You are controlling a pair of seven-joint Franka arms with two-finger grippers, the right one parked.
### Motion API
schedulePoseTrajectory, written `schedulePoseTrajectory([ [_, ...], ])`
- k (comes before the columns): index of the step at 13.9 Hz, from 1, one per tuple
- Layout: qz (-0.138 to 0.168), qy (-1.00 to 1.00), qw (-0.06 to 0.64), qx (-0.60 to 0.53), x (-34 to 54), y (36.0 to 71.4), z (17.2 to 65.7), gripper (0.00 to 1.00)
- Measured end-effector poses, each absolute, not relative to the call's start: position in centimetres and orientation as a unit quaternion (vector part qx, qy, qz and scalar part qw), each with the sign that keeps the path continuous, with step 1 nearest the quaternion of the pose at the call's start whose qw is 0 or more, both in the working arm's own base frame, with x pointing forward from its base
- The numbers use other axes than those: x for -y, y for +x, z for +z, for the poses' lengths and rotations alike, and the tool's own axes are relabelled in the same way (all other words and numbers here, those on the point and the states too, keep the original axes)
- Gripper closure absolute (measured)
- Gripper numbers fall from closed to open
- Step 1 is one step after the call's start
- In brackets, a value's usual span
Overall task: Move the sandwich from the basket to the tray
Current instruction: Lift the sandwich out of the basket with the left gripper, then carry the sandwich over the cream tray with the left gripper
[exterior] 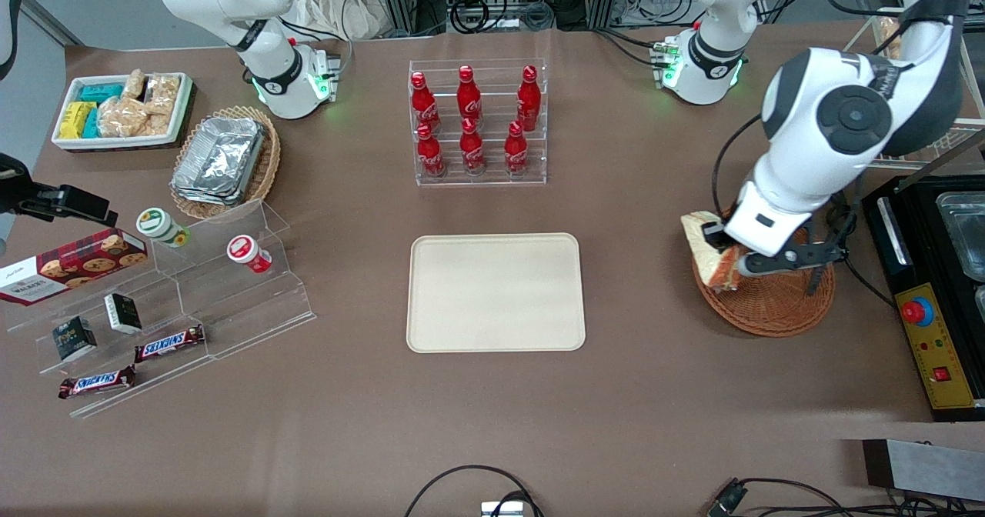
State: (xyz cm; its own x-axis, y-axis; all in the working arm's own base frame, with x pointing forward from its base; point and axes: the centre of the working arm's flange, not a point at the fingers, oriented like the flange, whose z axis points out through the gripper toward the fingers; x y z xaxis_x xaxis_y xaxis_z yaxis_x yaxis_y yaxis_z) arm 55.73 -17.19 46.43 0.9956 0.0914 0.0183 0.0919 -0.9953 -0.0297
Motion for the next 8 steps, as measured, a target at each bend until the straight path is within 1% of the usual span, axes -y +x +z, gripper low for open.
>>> schedulePoseTrajectory([
  [5,-0.015,-1.000,0.002,-0.006,23.2,54.4,47.2,0.85],
  [8,-0.023,-0.999,0.015,-0.022,26.2,54.1,46.7,0.85],
])
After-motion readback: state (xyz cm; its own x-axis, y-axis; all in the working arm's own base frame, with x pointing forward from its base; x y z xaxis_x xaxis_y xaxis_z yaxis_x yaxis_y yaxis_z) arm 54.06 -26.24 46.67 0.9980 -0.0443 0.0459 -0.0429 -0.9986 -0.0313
